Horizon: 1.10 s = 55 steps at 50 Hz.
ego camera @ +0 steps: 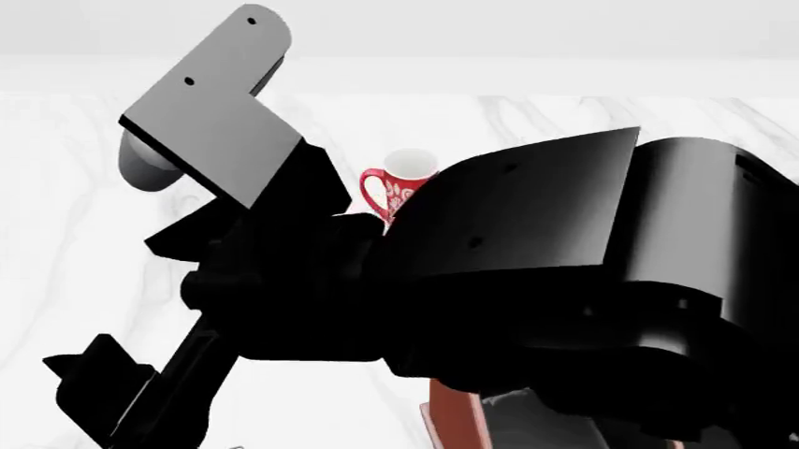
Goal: Pick up the book and place it in the left compartment of the caddy.
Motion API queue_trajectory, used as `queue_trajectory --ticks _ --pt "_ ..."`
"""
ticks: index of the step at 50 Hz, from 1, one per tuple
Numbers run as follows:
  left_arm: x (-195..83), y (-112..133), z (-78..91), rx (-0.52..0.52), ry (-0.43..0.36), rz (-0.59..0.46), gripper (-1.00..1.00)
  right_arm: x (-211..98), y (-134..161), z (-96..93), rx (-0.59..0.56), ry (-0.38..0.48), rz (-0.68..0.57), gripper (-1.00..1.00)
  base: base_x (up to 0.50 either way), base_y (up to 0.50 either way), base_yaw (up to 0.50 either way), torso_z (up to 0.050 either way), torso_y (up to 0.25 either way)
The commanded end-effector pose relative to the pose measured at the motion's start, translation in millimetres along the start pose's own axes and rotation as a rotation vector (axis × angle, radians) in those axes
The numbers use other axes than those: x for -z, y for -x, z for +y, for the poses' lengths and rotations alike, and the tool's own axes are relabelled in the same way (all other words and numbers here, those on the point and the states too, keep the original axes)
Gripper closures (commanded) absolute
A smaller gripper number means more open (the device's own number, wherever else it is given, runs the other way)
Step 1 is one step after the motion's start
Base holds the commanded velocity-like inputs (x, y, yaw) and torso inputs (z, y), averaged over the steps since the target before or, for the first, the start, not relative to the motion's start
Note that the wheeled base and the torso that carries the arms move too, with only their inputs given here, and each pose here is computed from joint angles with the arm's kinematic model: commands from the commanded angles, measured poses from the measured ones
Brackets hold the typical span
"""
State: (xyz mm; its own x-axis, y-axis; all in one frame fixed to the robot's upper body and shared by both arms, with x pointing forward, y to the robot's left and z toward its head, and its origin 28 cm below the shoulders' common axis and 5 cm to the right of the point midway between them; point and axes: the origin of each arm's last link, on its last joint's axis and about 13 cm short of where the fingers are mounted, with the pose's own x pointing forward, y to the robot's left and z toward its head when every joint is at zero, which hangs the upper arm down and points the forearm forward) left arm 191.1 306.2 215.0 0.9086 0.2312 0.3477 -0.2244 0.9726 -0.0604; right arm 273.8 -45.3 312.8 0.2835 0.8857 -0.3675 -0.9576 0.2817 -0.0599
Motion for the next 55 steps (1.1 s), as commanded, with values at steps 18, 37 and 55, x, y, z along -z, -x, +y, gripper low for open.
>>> queue_trajectory --ticks 18,37,55 --pt "3.8 -4.3 0.7 -0.004 -0.011 0.005 -1.0 18.3 -11.4 2.9 -0.072 -0.029 0.104 -1.0 0.0 0.0 0.0 0.0 0.0" --pt "3.0 -3.3 0.4 -0.001 -0.011 -0.001 -1.0 37.6 -17.1 -7.6 -0.033 -0.05 0.155 -1.0 0.0 0.0 0.0 0.0 0.0" --pt "2.4 -2.8 0.2 0.0 -0.011 -0.002 -1.0 48.2 -15.5 -14.3 0.04 0.004 0.202 -1.0 0.0 0.0 0.0 0.0 0.0"
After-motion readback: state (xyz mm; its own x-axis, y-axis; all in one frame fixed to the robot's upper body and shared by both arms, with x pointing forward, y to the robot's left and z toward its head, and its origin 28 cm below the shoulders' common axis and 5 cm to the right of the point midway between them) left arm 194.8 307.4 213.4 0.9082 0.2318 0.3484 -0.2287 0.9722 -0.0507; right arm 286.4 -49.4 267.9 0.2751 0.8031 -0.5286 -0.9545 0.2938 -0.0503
